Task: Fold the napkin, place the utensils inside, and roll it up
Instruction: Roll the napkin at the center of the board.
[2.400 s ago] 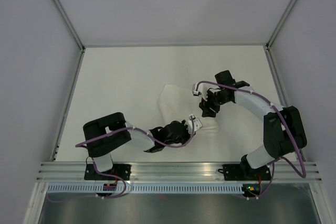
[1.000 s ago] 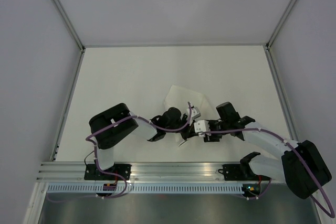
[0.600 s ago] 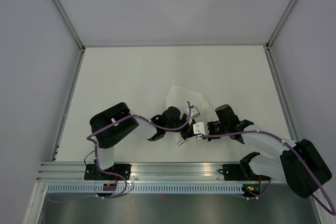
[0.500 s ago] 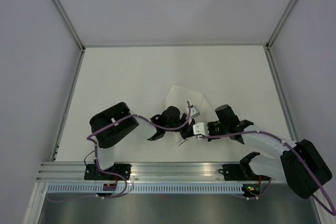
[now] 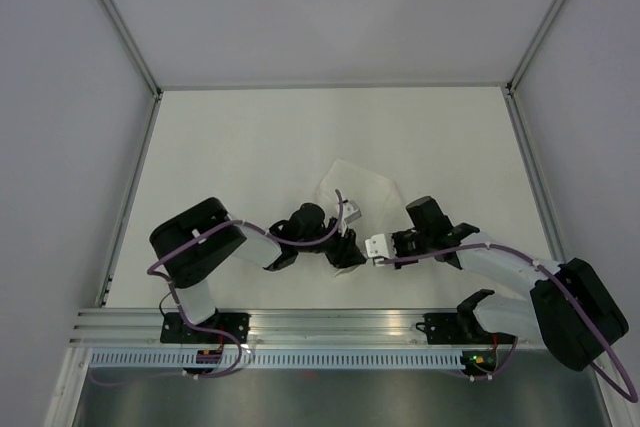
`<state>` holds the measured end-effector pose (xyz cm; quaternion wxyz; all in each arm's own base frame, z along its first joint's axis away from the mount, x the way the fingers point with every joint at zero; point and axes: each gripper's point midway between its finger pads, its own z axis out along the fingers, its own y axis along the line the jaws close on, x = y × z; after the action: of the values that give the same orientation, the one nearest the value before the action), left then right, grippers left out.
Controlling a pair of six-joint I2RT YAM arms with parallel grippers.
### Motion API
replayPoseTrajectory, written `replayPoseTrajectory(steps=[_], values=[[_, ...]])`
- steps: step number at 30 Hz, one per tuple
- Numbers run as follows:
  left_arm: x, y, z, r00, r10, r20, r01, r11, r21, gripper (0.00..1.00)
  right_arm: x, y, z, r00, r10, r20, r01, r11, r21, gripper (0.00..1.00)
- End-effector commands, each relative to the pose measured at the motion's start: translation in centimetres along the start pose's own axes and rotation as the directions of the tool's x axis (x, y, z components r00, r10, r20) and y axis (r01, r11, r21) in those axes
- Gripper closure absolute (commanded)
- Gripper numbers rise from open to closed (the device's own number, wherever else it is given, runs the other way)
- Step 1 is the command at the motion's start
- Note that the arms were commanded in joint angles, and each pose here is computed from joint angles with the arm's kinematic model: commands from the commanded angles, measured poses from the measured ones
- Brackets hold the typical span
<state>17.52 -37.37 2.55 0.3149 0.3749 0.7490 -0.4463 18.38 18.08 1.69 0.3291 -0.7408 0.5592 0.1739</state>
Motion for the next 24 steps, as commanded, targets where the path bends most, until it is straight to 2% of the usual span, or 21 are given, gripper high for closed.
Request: replayPoseTrajectory(steps=[1, 8, 15, 21, 24], values=[[1.3, 0.9, -1.8, 0.995, -0.091, -0.027, 0.089, 0.994, -0.069, 0.54, 1.4, 3.8, 0.0, 0.995, 0.087, -0.052, -0.094, 0.985, -0.147, 1.0], [-3.0, 0.6, -4.1, 0.989, -0.06, 0.135, 0.078, 0.989, -0.127, 0.5, 1.1, 4.2, -0.1, 0.99, 0.129, -0.05, -0.137, 0.97, -0.2, 0.99], [-6.0, 2.2, -7.9, 0.947, 0.024, 0.319, 0.075, 0.952, -0.295, 0.5, 0.8, 4.5, -0.8, 0.967, 0.25, -0.05, -0.252, 0.905, -0.343, 1.0], [-7.0, 2.3, -7.5, 0.939, 0.191, 0.287, -0.051, 0.901, -0.431, 0.56, 0.8, 3.9, -1.1, 0.93, 0.363, -0.051, -0.348, 0.831, -0.434, 1.0], [-7.9, 1.7, -6.7, 0.919, 0.297, 0.258, -0.142, 0.863, -0.485, 0.54, 0.8, 3.9, -1.1, 0.915, 0.4, -0.058, -0.379, 0.799, -0.468, 1.0]])
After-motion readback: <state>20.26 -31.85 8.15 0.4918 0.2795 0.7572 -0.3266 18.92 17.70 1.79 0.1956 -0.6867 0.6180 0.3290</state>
